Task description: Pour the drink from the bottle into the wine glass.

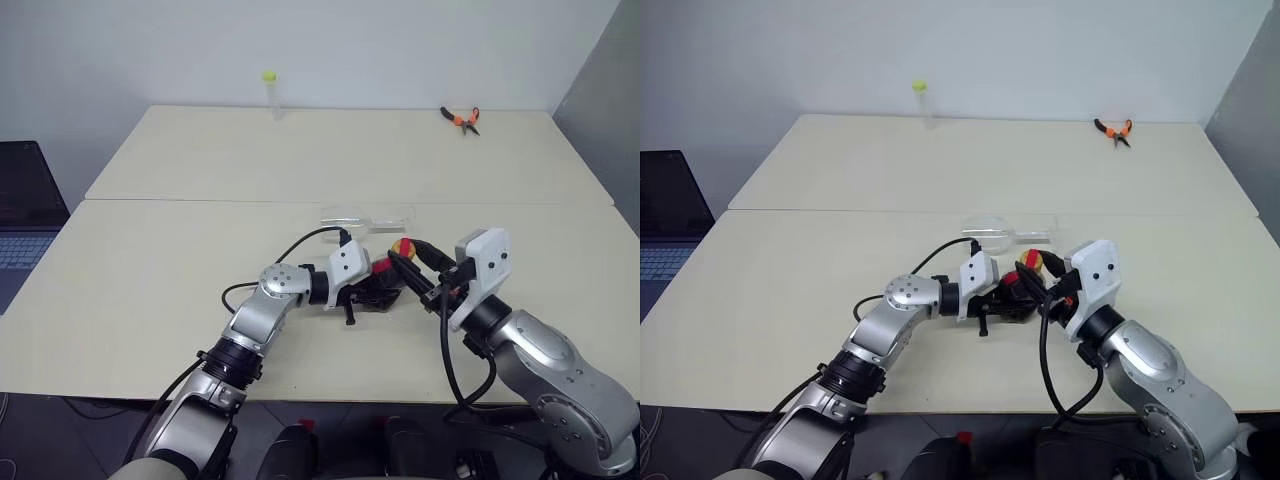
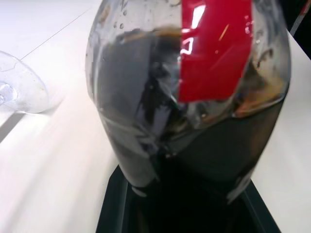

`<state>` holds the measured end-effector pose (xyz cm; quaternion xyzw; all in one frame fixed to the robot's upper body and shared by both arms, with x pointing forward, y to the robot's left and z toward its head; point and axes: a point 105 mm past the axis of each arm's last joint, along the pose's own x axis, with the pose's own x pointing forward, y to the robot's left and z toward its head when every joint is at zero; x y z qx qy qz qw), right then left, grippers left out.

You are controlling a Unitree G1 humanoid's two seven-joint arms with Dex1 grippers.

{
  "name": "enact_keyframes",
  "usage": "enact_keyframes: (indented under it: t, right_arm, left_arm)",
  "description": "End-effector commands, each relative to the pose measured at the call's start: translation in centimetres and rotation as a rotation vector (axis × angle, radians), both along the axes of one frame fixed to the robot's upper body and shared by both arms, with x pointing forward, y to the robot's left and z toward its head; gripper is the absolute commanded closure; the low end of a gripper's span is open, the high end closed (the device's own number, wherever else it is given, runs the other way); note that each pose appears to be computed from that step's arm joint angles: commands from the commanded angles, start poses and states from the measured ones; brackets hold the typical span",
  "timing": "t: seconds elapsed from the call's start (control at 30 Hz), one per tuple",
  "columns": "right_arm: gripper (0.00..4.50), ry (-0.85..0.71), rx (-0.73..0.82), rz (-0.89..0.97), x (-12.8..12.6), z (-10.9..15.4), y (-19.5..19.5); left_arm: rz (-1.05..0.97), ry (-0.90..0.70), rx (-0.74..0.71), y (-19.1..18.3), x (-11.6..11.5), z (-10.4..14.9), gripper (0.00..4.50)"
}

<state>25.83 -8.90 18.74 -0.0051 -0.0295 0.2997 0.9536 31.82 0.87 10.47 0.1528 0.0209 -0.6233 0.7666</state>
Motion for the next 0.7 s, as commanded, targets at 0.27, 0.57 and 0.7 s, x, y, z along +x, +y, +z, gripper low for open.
enact_keyframes:
  t: [0.27,0.57,0.7]
  right_arm:
    - [3.27,-0.051,-0.033,0.144,0.5,1.8,-1.0]
    - [3.27,0.142,-0.492,0.603,4.6,-1.1,-5.0]
    - [3.27,0.165,-0.496,0.682,5.9,-0.3,-4.7]
  left_arm:
    - [-0.045,-0.049,-0.027,-0.2,-0.4,1.8,3.76]
    - [-0.180,-0.026,-0.035,0.2,-3.0,2.9,3.76]
    - [-0.168,-0.034,-0.039,0.0,-3.0,3.1,3.76]
